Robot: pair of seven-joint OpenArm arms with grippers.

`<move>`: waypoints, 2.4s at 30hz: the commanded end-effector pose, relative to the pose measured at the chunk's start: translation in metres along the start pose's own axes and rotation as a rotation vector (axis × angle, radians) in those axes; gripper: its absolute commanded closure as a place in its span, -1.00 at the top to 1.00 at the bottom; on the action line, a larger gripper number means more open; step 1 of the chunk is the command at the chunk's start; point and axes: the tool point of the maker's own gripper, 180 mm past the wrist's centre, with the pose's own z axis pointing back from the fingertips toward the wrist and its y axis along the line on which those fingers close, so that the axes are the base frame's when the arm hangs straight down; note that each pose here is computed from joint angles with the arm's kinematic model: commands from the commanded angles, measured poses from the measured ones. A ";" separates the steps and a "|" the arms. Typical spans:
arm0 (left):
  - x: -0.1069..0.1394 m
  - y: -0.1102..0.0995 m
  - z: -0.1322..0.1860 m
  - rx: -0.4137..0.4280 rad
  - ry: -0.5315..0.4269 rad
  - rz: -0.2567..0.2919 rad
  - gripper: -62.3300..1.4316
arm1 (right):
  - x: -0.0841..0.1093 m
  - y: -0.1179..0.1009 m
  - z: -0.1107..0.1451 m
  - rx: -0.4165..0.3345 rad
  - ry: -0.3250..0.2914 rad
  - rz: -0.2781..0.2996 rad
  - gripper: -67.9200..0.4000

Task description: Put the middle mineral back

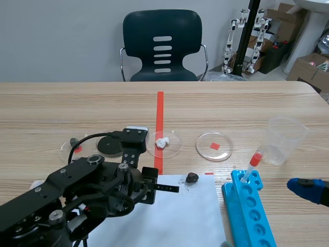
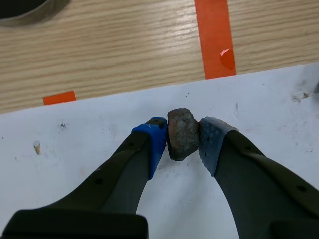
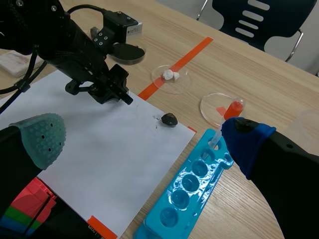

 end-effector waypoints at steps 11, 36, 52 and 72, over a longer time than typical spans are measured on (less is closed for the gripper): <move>0.012 -0.001 0.001 0.001 -0.037 -0.010 -0.54 | 0.008 -0.003 -0.001 -0.009 -0.029 0.004 1.00; 0.015 -0.002 0.003 -0.006 -0.067 -0.016 1.00 | 0.008 -0.003 -0.001 -0.009 -0.029 0.004 1.00; 0.030 -0.008 0.022 -0.043 -0.200 -0.013 1.00 | 0.008 -0.003 -0.001 -0.009 -0.029 0.004 1.00; 0.030 -0.008 0.022 -0.041 -0.202 -0.016 1.00 | 0.008 -0.003 -0.001 -0.009 -0.029 0.004 1.00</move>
